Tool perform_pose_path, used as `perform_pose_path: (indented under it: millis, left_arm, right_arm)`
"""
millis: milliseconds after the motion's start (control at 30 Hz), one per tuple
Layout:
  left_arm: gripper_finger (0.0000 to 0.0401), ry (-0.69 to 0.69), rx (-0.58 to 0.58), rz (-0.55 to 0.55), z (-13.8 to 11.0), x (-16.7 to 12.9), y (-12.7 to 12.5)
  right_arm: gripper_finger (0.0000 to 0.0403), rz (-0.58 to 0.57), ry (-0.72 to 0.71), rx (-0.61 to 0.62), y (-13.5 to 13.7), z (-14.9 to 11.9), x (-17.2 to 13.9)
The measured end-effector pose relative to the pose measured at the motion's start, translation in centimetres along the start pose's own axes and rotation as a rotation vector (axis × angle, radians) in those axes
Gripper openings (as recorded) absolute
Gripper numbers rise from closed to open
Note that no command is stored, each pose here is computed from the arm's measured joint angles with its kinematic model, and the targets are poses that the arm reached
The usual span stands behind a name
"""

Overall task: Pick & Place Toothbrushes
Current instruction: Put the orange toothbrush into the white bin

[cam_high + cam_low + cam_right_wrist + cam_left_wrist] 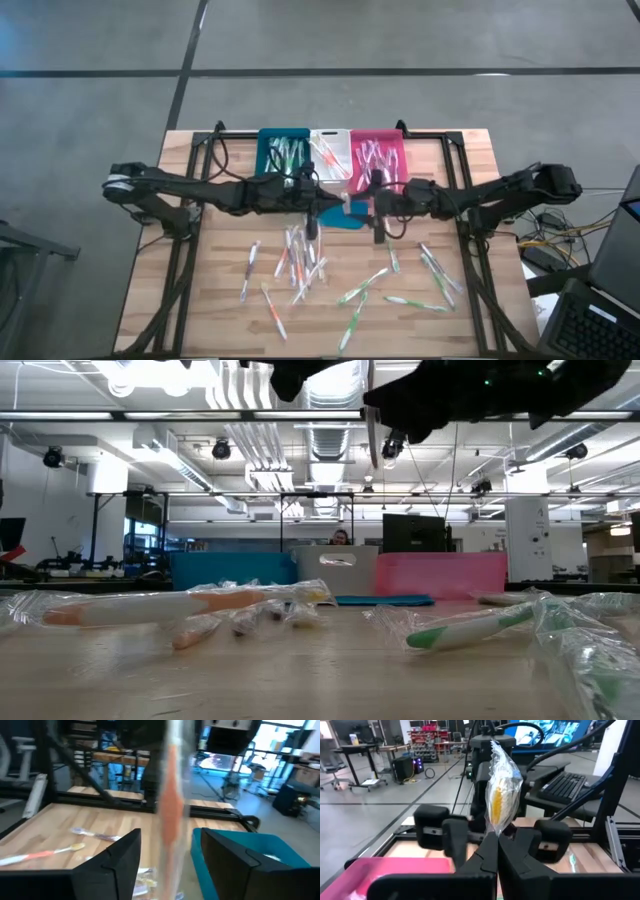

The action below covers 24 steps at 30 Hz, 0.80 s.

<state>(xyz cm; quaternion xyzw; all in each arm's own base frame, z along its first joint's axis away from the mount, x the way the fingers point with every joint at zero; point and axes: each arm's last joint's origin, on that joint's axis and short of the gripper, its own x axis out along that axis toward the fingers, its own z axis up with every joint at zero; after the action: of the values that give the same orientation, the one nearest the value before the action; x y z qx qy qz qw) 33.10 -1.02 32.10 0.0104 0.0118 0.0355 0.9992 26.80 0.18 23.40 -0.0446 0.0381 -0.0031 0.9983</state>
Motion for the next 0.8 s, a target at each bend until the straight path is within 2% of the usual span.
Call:
perform_pose_path:
  millis: [133, 267, 367, 533, 667, 800]
  left_arm:
    - [0.0000, -0.004, 0.003, -0.016, 0.1, 0.0, 0.0]
    - [0.0000, -0.009, 0.010, -0.016, 0.1, 0.0, 0.0]
    - [0.0000, -0.009, 0.011, -0.014, 0.1, 0.0, 0.0]
    - [0.0000, -0.009, 0.011, -0.011, 0.1, 0.0, 0.0]
    - [0.0007, -0.008, 0.008, -0.010, 0.1, 0.0, 0.0]
    - [0.0032, 0.014, 0.010, -0.001, 0.0, -0.1, 0.1]
  right_arm:
    - [0.0199, -0.043, 0.004, 0.015, -0.1, 0.3, 0.8]
    - [0.0170, -0.041, 0.023, 0.027, -0.1, 0.1, 1.2]
    - [0.0131, -0.041, 0.037, 0.035, -0.1, -0.1, 1.3]
    - [0.0039, -0.040, 0.052, 0.055, -0.1, -0.3, 1.2]
    - [0.0022, -0.046, 0.053, 0.055, -0.1, -0.3, 1.3]
    - [0.0019, -0.059, 0.080, 0.043, -0.1, -0.3, 1.2]
